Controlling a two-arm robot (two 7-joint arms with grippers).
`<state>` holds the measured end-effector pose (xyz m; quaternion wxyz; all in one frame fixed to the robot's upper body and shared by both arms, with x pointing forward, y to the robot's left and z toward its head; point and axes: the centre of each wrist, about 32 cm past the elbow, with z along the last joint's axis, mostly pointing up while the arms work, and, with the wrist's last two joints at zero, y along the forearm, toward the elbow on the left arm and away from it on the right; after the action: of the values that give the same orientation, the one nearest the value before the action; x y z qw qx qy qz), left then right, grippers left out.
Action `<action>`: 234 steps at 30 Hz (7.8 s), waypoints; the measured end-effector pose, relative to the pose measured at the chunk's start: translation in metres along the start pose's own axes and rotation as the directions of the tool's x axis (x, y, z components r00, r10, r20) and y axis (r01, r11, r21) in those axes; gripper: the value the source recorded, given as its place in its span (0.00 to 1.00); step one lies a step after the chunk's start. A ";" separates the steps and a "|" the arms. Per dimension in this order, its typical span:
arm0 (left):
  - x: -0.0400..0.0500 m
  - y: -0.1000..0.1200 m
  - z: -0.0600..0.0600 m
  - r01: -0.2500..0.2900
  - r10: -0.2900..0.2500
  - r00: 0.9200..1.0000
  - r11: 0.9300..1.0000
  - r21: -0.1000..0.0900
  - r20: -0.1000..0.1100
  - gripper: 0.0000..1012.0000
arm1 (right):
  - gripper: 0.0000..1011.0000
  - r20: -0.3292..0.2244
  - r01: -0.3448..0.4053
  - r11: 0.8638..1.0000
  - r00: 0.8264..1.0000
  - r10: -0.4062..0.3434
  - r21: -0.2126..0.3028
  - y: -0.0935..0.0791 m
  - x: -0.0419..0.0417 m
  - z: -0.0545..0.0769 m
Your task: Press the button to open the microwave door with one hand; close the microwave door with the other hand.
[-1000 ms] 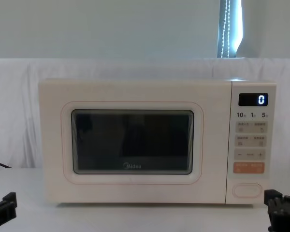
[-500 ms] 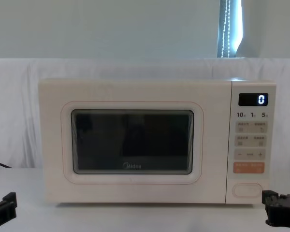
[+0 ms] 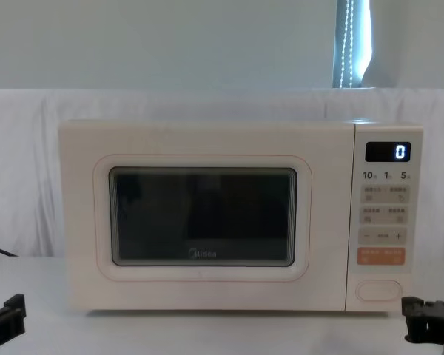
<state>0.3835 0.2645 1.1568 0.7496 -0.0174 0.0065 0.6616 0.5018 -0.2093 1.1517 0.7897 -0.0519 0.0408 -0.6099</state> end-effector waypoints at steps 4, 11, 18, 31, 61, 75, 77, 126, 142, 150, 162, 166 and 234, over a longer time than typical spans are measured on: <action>0.0000 0.000 0.000 0.000 0.000 1.000 1.000 0.000 0.000 0.99 | 0.00 0.005 0.006 1.000 1.000 -0.006 -0.008 0.010 0.0033 -0.002; 0.0000 0.000 0.000 0.000 0.000 1.000 1.000 0.000 0.000 0.99 | 0.00 0.009 0.016 1.000 1.000 -0.016 0.000 0.027 0.0073 -0.005; 0.0000 0.000 0.000 0.000 0.000 1.000 1.000 0.000 0.000 0.99 | 0.00 0.003 0.023 1.000 1.000 -0.023 -0.006 0.040 0.0106 -0.009; 0.0000 0.000 0.000 0.000 0.000 1.000 1.000 0.000 0.000 0.99 | 0.00 0.002 0.023 1.000 1.000 -0.023 -0.009 0.059 0.0186 -0.006; 0.0000 0.000 0.000 0.000 0.000 1.000 1.000 0.000 0.000 0.99 | 0.00 0.000 0.028 1.000 1.000 -0.028 0.005 0.085 0.0238 -0.008; 0.0000 0.000 0.000 0.000 0.000 1.000 1.000 0.000 0.000 0.99 | 0.00 0.004 0.036 0.999 0.999 -0.036 0.009 0.091 0.0238 -0.007; 0.0000 0.000 0.000 0.000 0.000 1.000 1.000 0.000 0.000 0.99 | 0.00 0.004 0.037 0.999 0.999 -0.037 0.009 0.091 0.0238 -0.006; 0.0000 0.000 0.000 0.000 0.000 1.000 1.000 0.000 0.000 0.99 | 0.00 0.016 0.041 0.999 0.999 -0.041 0.005 0.107 0.0262 -0.004; 0.0000 0.000 0.000 0.000 0.000 1.000 1.000 0.000 0.000 0.99 | 0.00 0.009 0.030 1.000 1.000 -0.030 0.005 0.097 0.0225 -0.007; 0.0000 0.000 0.000 0.000 0.000 1.000 1.000 0.000 0.000 0.99 | 0.00 0.016 0.017 1.000 1.000 -0.017 0.015 0.082 0.0163 -0.006; 0.0000 0.000 0.000 0.000 0.000 1.000 1.000 0.000 0.000 0.99 | 0.00 0.006 0.025 0.999 1.000 -0.025 0.031 0.058 0.0093 -0.007; 0.0000 0.000 0.000 0.000 0.000 1.000 1.000 0.000 0.000 0.99 | 0.00 0.005 0.026 0.999 1.000 -0.026 0.044 0.050 0.0063 -0.008; 0.0000 0.000 0.000 0.000 0.000 1.000 1.000 0.000 0.000 0.99 | 0.35 -0.002 0.056 0.970 0.998 -0.057 0.239 -0.003 -0.0166 -0.052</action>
<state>0.3835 0.2645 1.1568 0.7496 -0.0174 0.0064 0.6616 0.4878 -0.1957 1.1008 0.7726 0.0408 -0.0361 -0.6325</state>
